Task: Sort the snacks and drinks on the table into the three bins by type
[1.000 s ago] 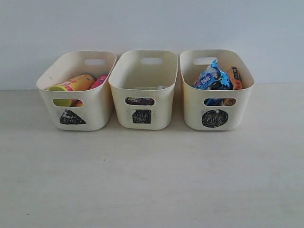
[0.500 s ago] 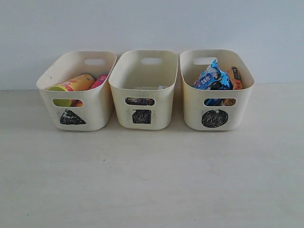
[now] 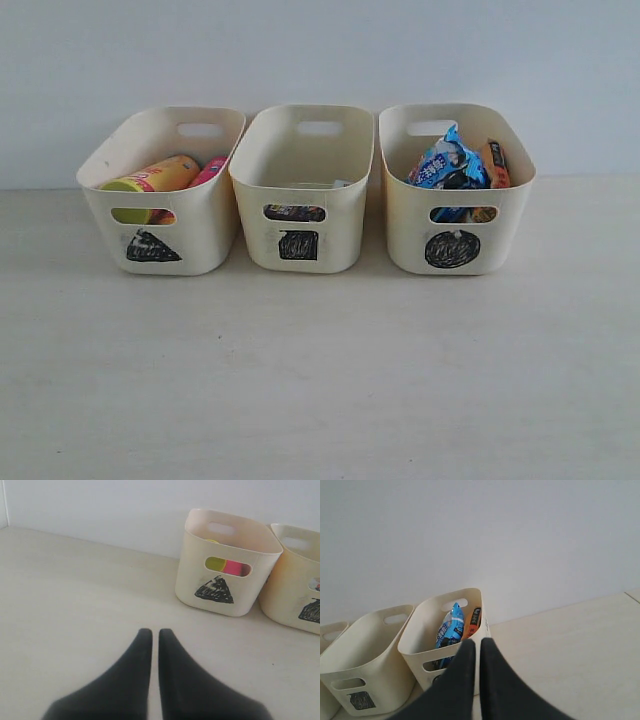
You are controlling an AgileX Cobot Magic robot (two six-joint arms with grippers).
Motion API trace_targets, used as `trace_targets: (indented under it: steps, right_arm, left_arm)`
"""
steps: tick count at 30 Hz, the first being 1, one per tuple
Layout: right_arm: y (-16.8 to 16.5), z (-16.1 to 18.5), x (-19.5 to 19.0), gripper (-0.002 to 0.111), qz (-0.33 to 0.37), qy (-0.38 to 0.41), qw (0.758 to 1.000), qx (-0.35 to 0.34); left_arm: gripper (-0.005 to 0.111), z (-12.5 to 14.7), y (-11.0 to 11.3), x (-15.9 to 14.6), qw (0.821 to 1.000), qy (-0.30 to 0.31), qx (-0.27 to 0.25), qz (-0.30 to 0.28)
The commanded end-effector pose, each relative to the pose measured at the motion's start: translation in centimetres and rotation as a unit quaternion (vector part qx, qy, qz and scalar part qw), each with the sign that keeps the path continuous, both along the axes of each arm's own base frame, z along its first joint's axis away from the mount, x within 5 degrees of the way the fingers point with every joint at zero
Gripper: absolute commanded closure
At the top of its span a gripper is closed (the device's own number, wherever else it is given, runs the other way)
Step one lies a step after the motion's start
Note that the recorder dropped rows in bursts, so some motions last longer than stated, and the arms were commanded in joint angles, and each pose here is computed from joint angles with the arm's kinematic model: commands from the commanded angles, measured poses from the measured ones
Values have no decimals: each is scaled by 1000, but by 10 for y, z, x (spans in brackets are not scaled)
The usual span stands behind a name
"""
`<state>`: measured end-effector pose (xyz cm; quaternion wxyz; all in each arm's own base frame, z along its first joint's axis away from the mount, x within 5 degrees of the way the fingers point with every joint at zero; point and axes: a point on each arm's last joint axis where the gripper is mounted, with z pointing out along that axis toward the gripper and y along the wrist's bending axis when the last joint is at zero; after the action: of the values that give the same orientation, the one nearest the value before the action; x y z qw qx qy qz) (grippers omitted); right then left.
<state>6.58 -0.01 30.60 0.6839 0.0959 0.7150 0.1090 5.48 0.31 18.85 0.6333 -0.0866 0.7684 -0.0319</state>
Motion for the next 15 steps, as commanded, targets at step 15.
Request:
trace_targets:
  steps: [15]
  right_arm:
    - [4,10,-2,108,19,-58,996,-70]
  left_arm:
    - [102,0,0,0,1000,-4,-4,0]
